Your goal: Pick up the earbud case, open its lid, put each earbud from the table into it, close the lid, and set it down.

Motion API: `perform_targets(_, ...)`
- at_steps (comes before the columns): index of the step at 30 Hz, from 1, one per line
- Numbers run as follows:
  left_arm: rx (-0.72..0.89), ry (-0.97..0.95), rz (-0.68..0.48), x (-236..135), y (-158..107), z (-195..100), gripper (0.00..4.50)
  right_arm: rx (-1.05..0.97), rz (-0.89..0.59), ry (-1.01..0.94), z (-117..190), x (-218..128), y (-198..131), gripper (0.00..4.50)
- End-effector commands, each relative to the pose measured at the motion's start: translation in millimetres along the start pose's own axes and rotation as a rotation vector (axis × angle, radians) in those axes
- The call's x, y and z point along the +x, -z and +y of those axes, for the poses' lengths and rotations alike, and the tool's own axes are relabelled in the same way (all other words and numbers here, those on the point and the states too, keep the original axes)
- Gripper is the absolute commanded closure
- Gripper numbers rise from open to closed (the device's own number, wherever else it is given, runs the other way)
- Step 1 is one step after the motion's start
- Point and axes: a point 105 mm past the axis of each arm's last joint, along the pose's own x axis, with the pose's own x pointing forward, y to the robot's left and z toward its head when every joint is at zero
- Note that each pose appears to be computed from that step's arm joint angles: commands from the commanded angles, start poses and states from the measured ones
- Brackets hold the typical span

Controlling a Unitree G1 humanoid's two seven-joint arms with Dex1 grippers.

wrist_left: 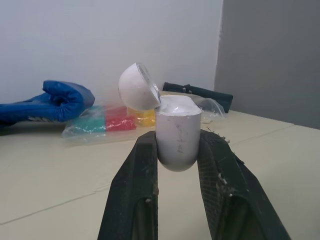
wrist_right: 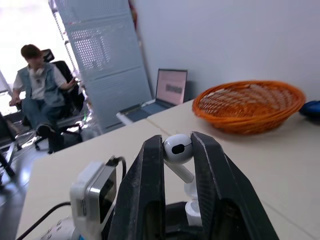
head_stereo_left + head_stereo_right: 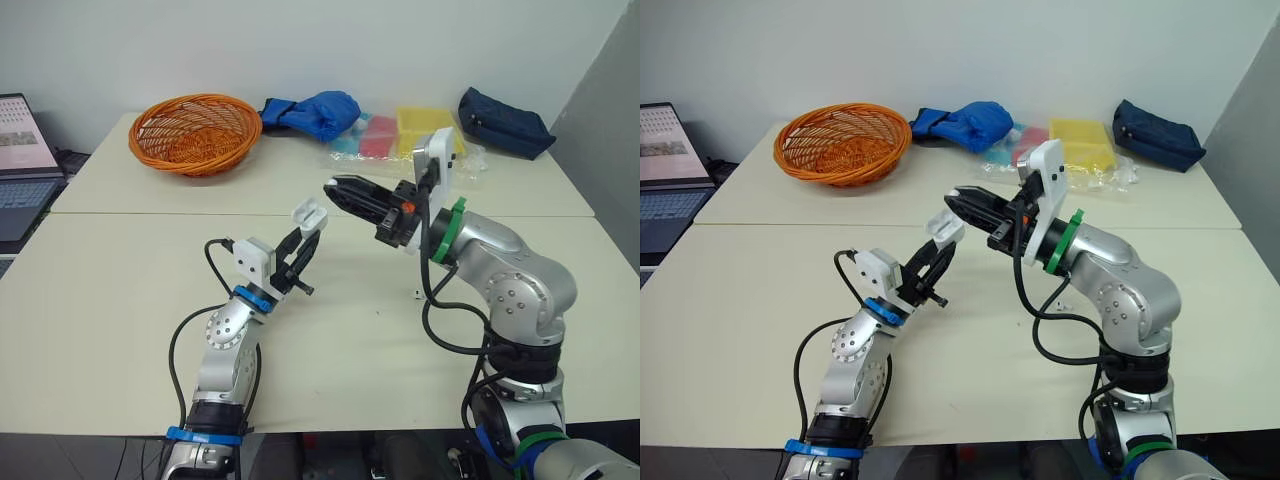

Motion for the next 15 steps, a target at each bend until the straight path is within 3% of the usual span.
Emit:
perform_targets(1, 0.009, 0.018, -0.055, 7, -15, 0, 3.77, -0.033, -0.05, -0.007, 4, 6, -2, 4.08)
perform_targets(7, 0.019, 0.045, -0.067, 10, -18, -2, 3.77, -0.01, -0.053, -0.015, 9, 20, 15, 4.08)
perform_targets(15, 0.012, 0.056, -0.074, 11, -17, -2, 3.77, -0.052, -0.014, 0.054, -8, 28, 28, 4.08)
